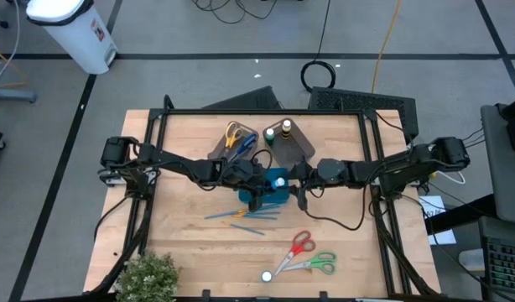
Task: Pick & Place Paint Supplies
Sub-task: Put the blue paint bottle into the right black bin
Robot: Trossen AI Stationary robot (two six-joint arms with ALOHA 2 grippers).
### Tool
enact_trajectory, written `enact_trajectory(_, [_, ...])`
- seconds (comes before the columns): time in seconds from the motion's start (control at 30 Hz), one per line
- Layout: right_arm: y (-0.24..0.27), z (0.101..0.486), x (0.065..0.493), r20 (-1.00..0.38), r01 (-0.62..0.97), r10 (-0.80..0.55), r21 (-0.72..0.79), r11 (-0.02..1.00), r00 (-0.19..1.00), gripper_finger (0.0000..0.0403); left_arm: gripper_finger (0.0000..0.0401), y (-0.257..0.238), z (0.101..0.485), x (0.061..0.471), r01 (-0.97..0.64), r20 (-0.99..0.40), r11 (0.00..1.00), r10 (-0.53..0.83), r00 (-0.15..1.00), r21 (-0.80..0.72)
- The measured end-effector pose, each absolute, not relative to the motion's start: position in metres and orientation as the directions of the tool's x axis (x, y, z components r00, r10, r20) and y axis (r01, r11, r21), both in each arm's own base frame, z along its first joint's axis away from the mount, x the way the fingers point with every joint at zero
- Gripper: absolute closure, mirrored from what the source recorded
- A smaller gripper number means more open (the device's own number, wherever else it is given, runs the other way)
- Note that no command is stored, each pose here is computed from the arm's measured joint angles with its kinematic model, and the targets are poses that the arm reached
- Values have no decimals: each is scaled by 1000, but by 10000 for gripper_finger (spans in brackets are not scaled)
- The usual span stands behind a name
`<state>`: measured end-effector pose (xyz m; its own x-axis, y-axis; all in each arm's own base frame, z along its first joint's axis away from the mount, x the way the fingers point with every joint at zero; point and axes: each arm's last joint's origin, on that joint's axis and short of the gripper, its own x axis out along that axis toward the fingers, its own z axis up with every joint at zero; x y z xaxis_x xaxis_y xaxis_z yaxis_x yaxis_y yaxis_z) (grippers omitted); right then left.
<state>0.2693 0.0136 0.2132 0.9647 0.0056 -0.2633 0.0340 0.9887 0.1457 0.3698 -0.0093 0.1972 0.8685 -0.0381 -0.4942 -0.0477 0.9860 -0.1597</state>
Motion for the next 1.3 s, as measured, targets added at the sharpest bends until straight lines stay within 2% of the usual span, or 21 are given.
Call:
enact_trajectory(0.2, [13, 218, 266, -252, 33, 5, 146, 989, 968, 284, 293, -9, 198, 370, -47, -488, 986, -38, 872, -159])
enact_trajectory(0.53, [12, 220, 264, -256, 32, -1, 120, 992, 967, 294, 289, -8, 201, 372, -74, -458, 986, -4, 889, -151])
enact_trajectory(0.67, [10, 224, 261, -248, 36, -12, 93, 995, 969, 296, 254, -9, 204, 373, -86, -421, 978, -2, 907, -190])
enact_trajectory(0.83, [0, 231, 250, -278, 73, -46, 89, 993, 959, 296, 181, -9, 226, 370, -67, -318, 977, 0, 948, -200])
enact_trajectory(0.93, [-7, 235, 240, -307, 152, -125, 64, 986, 944, 296, 144, -9, 241, 366, -78, -272, 977, 23, 962, -196])
enact_trajectory(1.0, [-11, 240, 232, -312, 238, -225, 3, 971, 923, 296, 125, -9, 247, 364, -83, -253, 978, 32, 967, -194])
enact_trajectory(1.17, [-23, 240, 214, -354, 501, -528, -174, 848, 772, 296, 96, -8, 250, 363, -94, -246, 977, 45, 968, -193])
enact_trajectory(1.3, [-33, 235, 208, -399, 564, -602, -223, 795, 692, 296, 90, -8, 246, 364, -102, -257, 977, 51, 965, -188])
